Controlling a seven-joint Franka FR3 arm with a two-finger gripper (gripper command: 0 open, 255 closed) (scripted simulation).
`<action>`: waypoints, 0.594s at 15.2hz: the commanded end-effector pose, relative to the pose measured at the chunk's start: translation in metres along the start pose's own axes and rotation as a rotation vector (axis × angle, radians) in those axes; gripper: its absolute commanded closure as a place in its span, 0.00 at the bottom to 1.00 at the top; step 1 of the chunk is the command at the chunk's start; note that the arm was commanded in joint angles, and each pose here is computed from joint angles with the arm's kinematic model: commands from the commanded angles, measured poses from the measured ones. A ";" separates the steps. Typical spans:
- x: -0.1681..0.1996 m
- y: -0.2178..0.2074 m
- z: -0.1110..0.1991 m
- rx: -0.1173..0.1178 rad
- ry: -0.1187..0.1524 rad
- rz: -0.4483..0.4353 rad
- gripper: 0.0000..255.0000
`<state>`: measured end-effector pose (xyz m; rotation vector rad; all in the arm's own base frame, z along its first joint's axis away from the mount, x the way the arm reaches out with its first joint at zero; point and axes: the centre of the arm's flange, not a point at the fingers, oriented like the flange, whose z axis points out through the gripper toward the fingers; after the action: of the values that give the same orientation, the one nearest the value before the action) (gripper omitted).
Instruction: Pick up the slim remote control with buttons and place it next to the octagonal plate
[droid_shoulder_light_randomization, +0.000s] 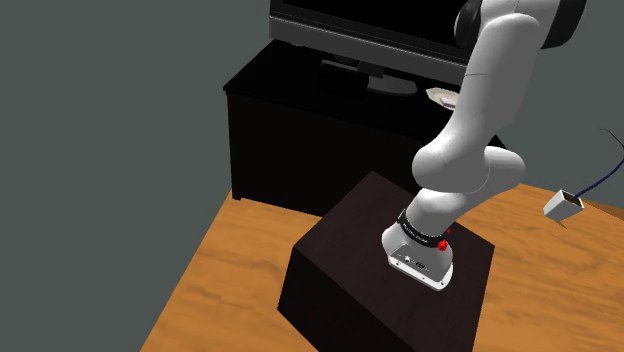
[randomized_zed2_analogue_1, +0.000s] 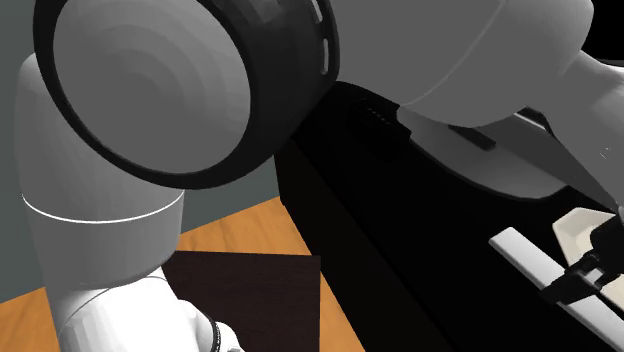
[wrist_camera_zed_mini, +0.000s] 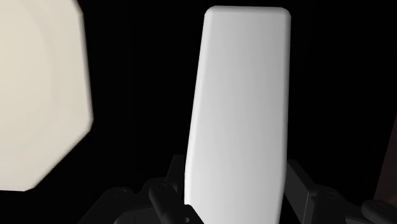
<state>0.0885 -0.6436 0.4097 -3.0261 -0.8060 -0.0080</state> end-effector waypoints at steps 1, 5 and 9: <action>-0.002 0.000 0.010 0.000 0.000 -0.001 1.00; -0.003 0.000 0.032 0.000 0.000 -0.001 1.00; -0.003 0.000 0.053 0.000 0.000 -0.001 1.00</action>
<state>0.0865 -0.6458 0.3633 -3.0253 -0.8080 -0.0086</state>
